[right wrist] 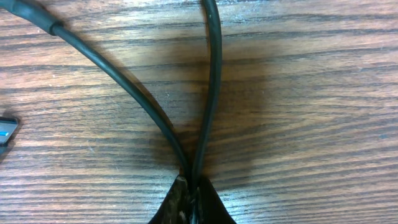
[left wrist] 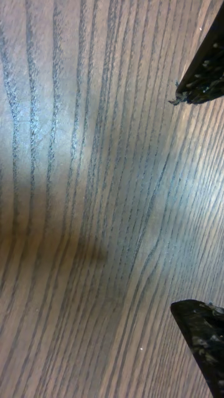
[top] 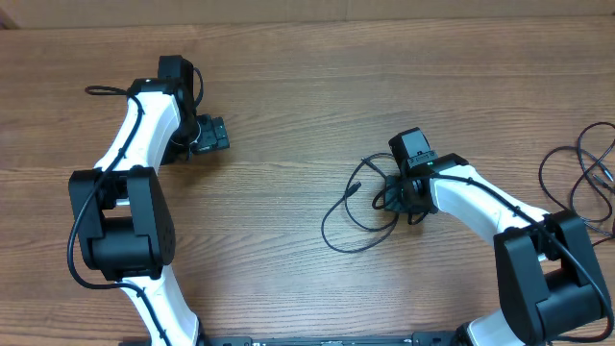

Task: Untangle cables
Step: 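Grasp the black cable with the right gripper, then drag the cable up and rightward with the right gripper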

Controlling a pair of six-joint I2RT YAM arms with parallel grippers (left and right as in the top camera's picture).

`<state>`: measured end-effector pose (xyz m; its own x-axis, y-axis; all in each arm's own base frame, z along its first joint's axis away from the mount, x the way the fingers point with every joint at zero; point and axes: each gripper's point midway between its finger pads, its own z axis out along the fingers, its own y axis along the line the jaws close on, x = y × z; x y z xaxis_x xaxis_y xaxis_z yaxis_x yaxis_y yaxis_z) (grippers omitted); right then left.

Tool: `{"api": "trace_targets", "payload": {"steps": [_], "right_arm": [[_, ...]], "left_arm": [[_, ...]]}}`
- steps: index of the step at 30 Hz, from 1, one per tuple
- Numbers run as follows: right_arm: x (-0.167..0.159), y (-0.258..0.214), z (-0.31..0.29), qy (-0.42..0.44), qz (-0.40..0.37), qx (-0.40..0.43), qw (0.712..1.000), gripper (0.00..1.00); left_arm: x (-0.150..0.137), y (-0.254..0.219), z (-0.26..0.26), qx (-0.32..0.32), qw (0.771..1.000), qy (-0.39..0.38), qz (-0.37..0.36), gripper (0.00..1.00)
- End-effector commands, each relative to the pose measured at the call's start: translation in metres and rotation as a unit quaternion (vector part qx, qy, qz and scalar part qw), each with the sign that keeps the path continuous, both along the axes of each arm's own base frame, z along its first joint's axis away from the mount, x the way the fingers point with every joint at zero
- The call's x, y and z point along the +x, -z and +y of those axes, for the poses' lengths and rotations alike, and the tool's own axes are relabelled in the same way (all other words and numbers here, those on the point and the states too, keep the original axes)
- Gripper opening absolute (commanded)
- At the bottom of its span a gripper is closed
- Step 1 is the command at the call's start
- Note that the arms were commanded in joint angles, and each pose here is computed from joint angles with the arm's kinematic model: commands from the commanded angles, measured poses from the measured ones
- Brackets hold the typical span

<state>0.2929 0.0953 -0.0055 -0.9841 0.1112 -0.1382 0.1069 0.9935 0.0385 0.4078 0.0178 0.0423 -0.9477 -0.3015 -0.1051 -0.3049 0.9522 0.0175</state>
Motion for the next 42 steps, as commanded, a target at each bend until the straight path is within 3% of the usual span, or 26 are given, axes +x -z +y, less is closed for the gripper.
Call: {"api": "trace_targets", "payload": {"steps": [1,11,21,36,42], "right_arm": [[-0.034,0.039,-0.02,0.005,0.064,-0.039,0.997,0.04],[0.009,0.033,-0.024,0.033,-0.01,-0.015,0.999,0.04],[0.065,0.006,-0.091,0.098,-0.079,-0.032,0.992,0.04],[0.151,-0.093,-0.24,0.24,-0.245,-0.073,0.936,0.04],[0.167,-0.128,-0.264,0.228,-0.281,-0.092,0.928,0.04]], "left_arm": [[-0.001,0.002,0.002,0.004,1.0,-0.006,0.002,1.0],[-0.001,0.002,0.002,0.004,1.0,-0.006,0.002,0.99],[-0.001,0.002,0.002,0.004,1.0,-0.006,0.002,1.0],[-0.001,0.002,0.002,0.004,1.0,-0.006,0.002,1.0],[-0.001,0.002,0.002,0.004,1.0,-0.006,0.002,1.0]]}}
